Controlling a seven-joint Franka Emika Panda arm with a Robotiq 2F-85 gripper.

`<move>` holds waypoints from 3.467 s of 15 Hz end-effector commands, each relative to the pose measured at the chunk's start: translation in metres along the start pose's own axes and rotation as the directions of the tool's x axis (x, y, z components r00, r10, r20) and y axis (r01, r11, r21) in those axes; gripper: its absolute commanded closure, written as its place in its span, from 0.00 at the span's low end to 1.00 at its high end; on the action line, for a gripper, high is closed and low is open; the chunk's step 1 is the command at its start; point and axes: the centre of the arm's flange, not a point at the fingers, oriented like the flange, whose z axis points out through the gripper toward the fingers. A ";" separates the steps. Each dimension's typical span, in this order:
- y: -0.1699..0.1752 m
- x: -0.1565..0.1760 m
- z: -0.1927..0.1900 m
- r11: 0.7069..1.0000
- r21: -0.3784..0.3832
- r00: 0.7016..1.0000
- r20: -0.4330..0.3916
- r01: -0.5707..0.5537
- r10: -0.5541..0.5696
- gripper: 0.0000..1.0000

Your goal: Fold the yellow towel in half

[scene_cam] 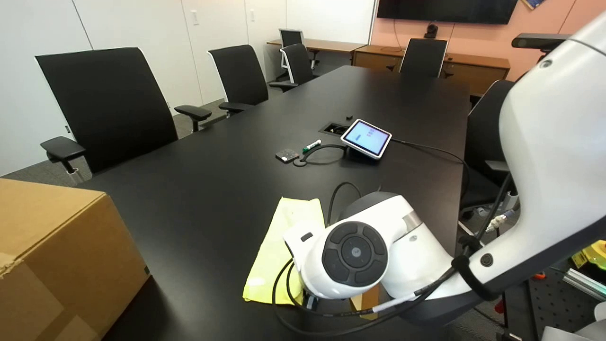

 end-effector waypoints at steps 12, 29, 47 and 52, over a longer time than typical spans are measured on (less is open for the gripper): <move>0.012 0.082 -0.014 0.999 -0.010 0.988 -0.148 -0.053 0.051 0.92; 0.001 0.175 -0.005 0.995 0.023 0.941 -0.322 -0.098 0.100 0.93; 0.039 0.230 0.001 0.978 0.126 0.941 -0.275 -0.166 0.196 0.35; 0.089 0.234 -0.073 0.963 0.136 0.893 -0.362 -0.234 0.268 0.01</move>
